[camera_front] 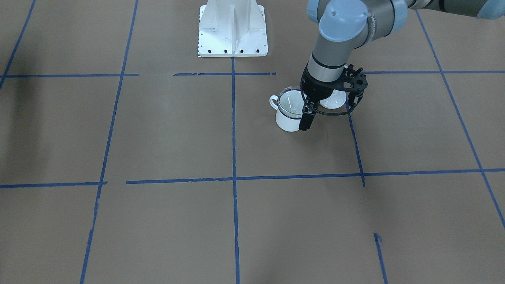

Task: Remove funnel from cup
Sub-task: 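Move the left gripper over the mug and grasp the glass funnel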

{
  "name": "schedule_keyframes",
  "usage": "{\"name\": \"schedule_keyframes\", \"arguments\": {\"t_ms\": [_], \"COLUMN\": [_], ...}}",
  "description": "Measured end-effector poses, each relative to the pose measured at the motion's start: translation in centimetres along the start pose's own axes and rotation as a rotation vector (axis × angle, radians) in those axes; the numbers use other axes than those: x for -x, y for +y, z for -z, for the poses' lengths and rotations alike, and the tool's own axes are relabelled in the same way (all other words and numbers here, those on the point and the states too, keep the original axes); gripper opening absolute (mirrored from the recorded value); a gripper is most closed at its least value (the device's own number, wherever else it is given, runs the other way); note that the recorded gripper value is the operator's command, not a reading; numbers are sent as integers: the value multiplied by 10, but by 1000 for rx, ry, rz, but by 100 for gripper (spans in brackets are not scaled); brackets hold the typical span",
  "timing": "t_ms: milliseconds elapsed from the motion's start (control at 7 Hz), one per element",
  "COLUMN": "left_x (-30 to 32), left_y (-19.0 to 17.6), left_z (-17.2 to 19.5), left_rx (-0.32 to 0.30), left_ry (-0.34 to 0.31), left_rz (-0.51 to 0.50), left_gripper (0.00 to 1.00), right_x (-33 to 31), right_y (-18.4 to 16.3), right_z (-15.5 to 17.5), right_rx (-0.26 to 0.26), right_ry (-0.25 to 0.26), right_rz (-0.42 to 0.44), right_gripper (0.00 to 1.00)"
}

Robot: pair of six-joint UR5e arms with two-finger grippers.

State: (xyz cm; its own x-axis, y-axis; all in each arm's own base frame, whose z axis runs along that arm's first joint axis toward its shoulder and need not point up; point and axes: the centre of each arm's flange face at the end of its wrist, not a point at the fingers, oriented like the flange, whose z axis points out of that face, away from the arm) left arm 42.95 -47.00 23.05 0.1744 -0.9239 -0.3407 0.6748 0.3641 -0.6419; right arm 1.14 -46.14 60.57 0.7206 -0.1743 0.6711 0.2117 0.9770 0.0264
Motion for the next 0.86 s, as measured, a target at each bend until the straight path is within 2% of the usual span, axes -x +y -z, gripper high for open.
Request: {"name": "schedule_keyframes", "arguments": {"t_ms": [286, 429, 571, 714, 857], "left_x": [7, 11, 14, 18, 21], "left_y": [13, 18, 23, 28, 33], "left_z": [-8, -11, -14, -18, -21], "left_rx": [-24, -26, -24, -22, -18], "left_ry": [-9, -17, -23, -32, -38], "left_rz": [7, 7, 10, 13, 17], "left_gripper": [90, 85, 78, 61, 50], "right_x": [0, 0, 0, 0, 0], "right_y": [0, 0, 0, 0, 0], "right_z": [0, 0, 0, 0, 0], "right_rx": [0, 0, 0, 0, 0], "right_ry": [0, 0, 0, 0, 0], "right_rz": [-1, 0, 0, 0, 0], "right_gripper": [100, 100, 100, 100, 100]}}
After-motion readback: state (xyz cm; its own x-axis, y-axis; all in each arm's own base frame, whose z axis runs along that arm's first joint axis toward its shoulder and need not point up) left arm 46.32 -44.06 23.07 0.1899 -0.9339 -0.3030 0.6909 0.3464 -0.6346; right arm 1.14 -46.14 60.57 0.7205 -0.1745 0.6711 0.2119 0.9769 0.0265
